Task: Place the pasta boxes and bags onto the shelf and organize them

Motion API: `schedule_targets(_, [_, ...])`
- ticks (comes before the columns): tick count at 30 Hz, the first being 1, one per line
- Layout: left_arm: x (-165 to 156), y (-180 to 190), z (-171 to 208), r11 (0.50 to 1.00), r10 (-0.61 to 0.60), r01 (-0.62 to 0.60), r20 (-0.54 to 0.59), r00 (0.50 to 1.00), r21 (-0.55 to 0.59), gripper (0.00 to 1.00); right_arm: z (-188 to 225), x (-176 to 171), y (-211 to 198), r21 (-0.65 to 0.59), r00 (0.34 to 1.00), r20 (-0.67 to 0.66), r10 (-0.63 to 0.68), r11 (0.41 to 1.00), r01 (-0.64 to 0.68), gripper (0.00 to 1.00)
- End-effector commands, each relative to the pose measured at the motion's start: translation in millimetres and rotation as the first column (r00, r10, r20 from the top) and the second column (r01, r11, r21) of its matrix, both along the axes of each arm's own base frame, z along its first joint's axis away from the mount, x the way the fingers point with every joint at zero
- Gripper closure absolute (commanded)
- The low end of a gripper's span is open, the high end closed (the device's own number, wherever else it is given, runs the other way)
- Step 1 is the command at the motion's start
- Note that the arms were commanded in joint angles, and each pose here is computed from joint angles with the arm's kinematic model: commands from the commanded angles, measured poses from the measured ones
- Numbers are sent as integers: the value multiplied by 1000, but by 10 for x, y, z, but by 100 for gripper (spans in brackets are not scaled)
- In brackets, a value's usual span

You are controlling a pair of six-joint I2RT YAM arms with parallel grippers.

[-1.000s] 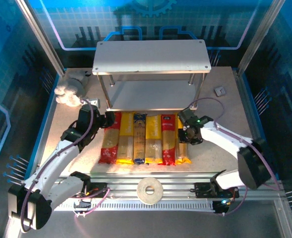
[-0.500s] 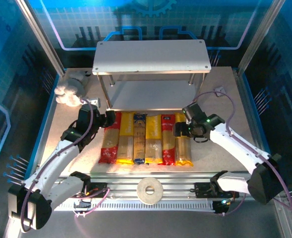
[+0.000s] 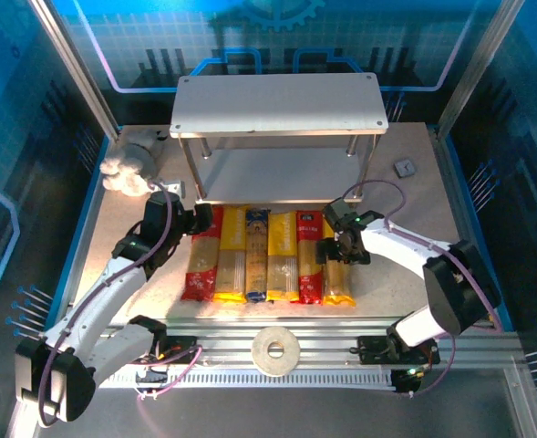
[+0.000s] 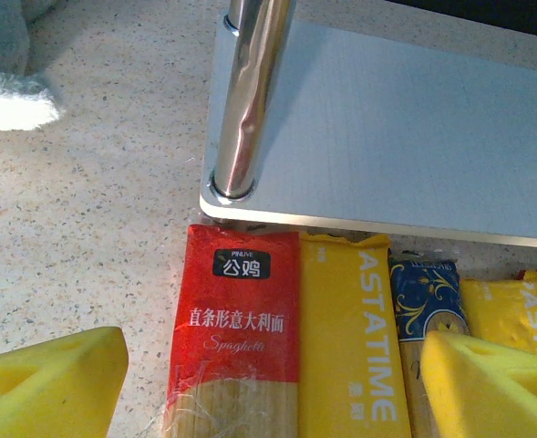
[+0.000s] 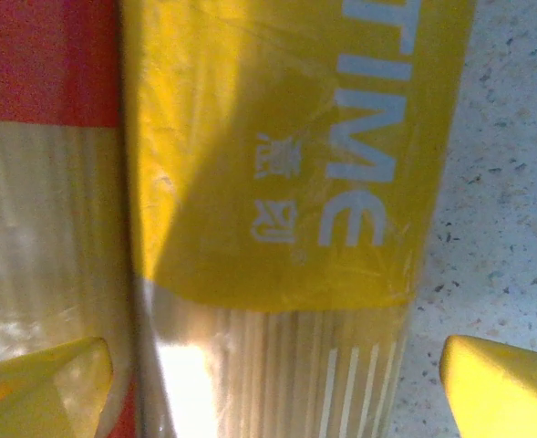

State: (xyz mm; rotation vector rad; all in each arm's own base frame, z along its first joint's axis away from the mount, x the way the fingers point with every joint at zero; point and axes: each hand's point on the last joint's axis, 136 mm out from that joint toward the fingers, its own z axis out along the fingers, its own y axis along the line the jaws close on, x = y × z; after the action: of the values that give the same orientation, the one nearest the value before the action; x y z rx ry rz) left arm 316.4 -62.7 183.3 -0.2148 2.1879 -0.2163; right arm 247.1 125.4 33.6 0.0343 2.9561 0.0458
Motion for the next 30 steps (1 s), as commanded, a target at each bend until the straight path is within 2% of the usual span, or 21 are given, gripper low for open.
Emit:
schedule_targets(1, [-1, -7, 7, 999, -18, 18, -1, 1000, 28, 15, -107, 7, -67, -31, 1000, -3, -28, 999, 28, 7])
schedule_targets(10, [16, -2, 1, 999, -14, 14, -1, 1000, 33, 15, -246, 31, 5, -21, 999, -30, -14, 1000, 14, 8])
schedule_targets(14, [26, -8, -6, 999, -16, 16, -4, 1000, 33, 15, -236, 41, 184, 50, 999, -40, 3, 999, -1, 7])
schedule_targets(22, [39, -15, -31, 999, -19, 19, -10, 1000, 35, 14, -337, 8, 158, 32, 996, -90, -9, 999, 12, 6])
schedule_targets(25, [42, -25, -38, 999, -22, 23, -9, 1000, 31, 15, -377, 1, 156, 24, 994, -106, -6, 1000, 8, 13])
schedule_targets(30, [42, -20, -40, 999, -23, 23, -8, 1000, 33, 15, -415, -37, 116, 6, 993, -120, -9, 1000, 9, 39])
